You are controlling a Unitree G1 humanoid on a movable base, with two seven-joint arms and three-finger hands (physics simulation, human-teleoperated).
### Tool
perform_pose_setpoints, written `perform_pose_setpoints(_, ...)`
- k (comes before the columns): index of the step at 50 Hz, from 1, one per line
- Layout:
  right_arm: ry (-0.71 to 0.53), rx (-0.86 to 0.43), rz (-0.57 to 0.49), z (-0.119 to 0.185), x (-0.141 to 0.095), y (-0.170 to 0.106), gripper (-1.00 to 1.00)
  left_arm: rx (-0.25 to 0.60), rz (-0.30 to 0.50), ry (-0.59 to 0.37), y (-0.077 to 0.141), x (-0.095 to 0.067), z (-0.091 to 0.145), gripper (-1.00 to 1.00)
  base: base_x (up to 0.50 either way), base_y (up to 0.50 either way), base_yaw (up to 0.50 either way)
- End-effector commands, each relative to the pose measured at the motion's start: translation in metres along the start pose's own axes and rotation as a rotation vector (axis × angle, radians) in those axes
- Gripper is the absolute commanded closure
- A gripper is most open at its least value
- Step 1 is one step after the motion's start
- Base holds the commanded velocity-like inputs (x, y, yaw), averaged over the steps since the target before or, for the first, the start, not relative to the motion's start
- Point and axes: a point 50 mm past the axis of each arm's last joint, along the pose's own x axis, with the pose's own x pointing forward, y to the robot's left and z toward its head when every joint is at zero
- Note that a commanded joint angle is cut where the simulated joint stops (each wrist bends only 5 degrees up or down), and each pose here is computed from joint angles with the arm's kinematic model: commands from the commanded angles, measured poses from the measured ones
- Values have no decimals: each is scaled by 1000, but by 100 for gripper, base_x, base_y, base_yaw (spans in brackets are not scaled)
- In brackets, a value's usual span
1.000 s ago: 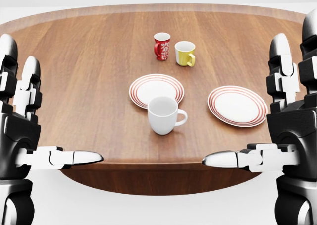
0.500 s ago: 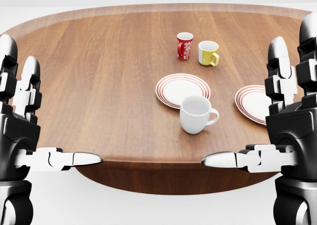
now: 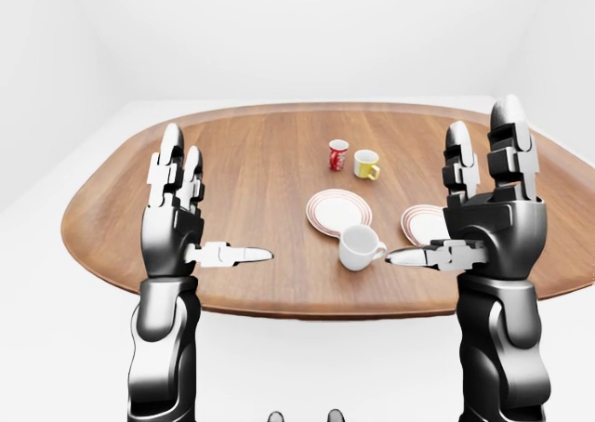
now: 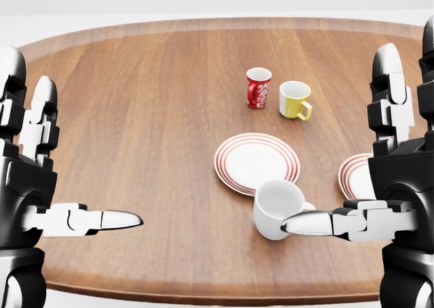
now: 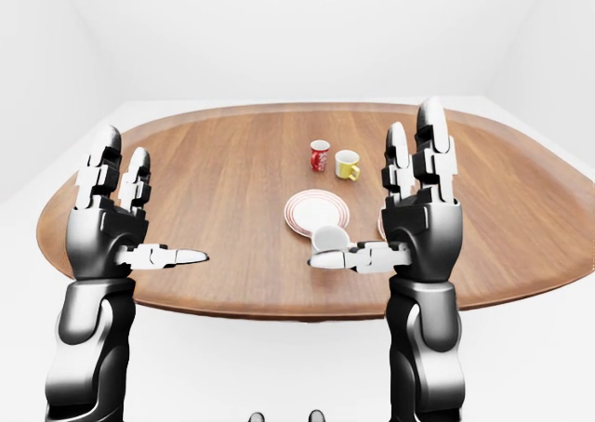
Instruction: Put the white mug on the left plate.
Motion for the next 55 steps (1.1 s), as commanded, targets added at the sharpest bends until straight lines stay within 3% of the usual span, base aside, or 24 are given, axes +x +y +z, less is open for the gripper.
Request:
perform_pose_setpoints(1, -8, 5, 6, 2, 0, 1, -100, 0, -2, -2, 0, 0, 0, -98, 50, 0, 0)
perform_pose_setpoints(48, -10, -20, 16, 3, 0, 4, -100, -3, -6, 5, 0, -1, -1, -98, 50, -1, 0)
perform_pose_setpoints(55, 5, -43, 81, 0, -3, 18, -100, 0, -5, 10, 1, -2, -2, -98, 1, 0, 0)
